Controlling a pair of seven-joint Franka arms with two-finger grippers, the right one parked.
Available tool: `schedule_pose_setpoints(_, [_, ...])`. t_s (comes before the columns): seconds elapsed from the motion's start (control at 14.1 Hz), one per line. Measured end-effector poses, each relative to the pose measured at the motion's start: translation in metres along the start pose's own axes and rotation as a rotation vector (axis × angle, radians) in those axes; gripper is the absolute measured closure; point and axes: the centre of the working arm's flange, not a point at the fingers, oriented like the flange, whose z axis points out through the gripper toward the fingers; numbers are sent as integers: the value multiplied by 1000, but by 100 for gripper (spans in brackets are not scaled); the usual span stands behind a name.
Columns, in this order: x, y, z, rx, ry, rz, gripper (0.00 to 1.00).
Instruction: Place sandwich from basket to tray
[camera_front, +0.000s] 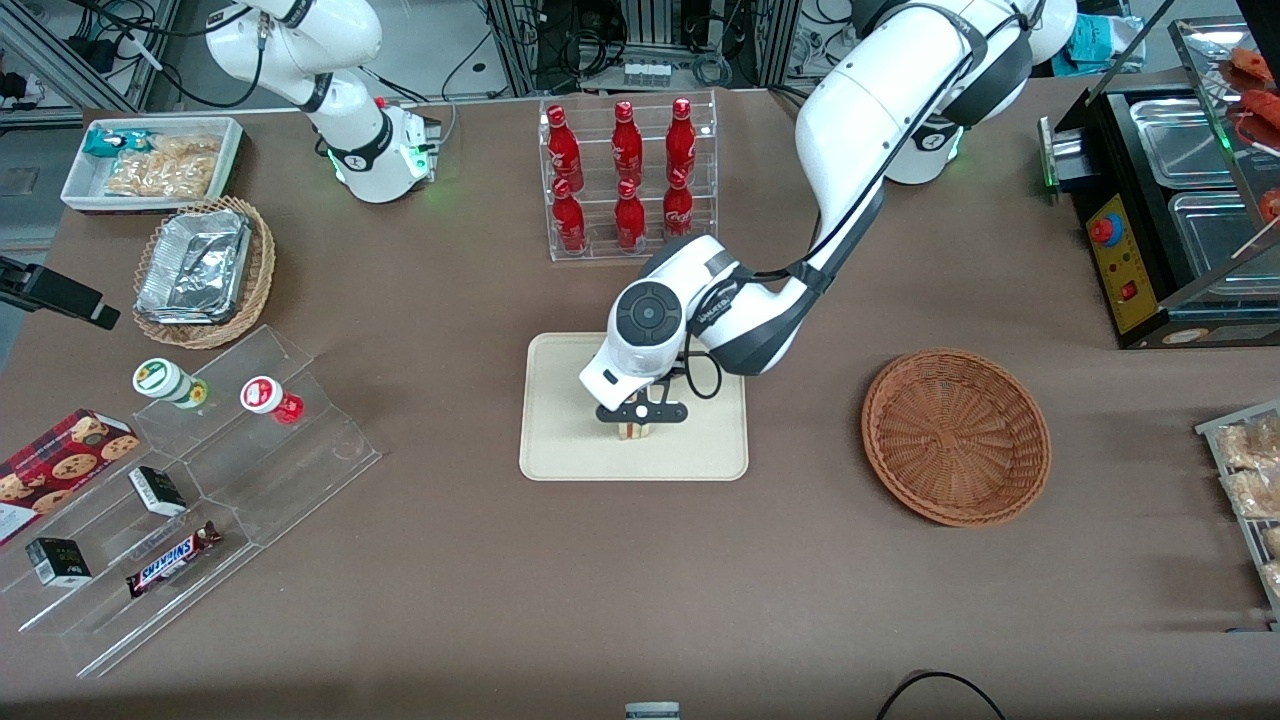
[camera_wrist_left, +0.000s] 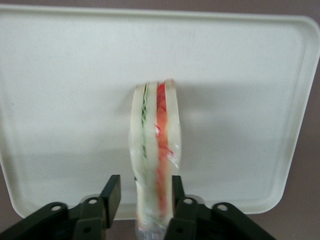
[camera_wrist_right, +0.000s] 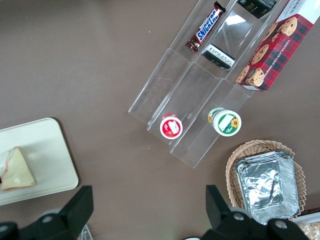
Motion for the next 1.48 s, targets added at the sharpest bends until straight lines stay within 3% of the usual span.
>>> schedule_pose_setpoints(0.21, [19,-9,-48,-16,44,-35,16])
schedule_pose_setpoints(0.35, [30,-36,-99,17,46,-73,0])
schedule_pose_setpoints(0.57, [47,-125,-195,80,27,-121,0])
schedule_pose_setpoints(0.85, [56,-273,-271,106,-65,-33,0])
schedule_pose_setpoints(1.06, [49,-368,-307,112,-107,-4,0])
schedule_pose_setpoints(1.27, [36,-417,-337,104,-104,-6,0])
schedule_pose_setpoints(1.48, [19,-409,-356,109,-91,8,0])
